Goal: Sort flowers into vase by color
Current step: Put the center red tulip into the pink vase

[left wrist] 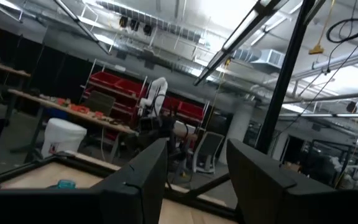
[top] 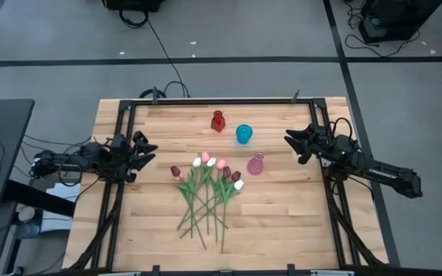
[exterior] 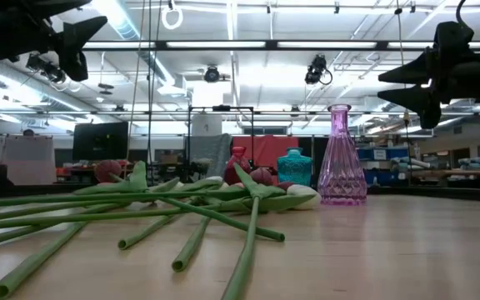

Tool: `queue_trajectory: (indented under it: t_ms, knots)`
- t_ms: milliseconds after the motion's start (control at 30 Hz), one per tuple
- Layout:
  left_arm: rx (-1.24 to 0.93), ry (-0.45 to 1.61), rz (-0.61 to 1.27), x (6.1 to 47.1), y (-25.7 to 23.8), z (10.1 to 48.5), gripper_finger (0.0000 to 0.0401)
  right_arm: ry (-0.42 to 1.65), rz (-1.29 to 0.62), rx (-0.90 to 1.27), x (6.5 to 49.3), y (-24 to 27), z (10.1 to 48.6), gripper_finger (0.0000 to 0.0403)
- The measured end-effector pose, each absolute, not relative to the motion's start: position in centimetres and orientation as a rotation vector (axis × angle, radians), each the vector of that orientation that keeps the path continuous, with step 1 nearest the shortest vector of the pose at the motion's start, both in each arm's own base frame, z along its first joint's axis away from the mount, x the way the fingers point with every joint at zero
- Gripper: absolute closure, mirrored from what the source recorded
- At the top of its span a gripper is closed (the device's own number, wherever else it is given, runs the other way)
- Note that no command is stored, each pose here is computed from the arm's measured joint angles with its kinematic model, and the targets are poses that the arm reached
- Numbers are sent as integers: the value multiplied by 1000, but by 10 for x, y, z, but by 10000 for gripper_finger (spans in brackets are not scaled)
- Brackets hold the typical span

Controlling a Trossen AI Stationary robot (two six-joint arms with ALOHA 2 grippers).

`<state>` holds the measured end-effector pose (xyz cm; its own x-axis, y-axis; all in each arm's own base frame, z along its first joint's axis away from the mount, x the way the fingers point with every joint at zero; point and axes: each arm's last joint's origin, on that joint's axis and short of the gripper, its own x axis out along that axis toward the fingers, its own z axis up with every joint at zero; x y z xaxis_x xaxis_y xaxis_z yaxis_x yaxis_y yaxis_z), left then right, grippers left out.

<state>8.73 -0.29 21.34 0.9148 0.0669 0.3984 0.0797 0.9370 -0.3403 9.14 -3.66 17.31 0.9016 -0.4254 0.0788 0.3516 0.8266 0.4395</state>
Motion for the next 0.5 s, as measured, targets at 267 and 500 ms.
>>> queue_trajectory:
  t_ms: [267, 500]
  knots:
    - [-360, -426, -8, 87, -3, 214, 229, -247, -466, 425, 90, -38, 179, 197]
    - [-360, -427, -9, 87, -3, 214, 229, -283, -473, 365, 89, -38, 183, 197]
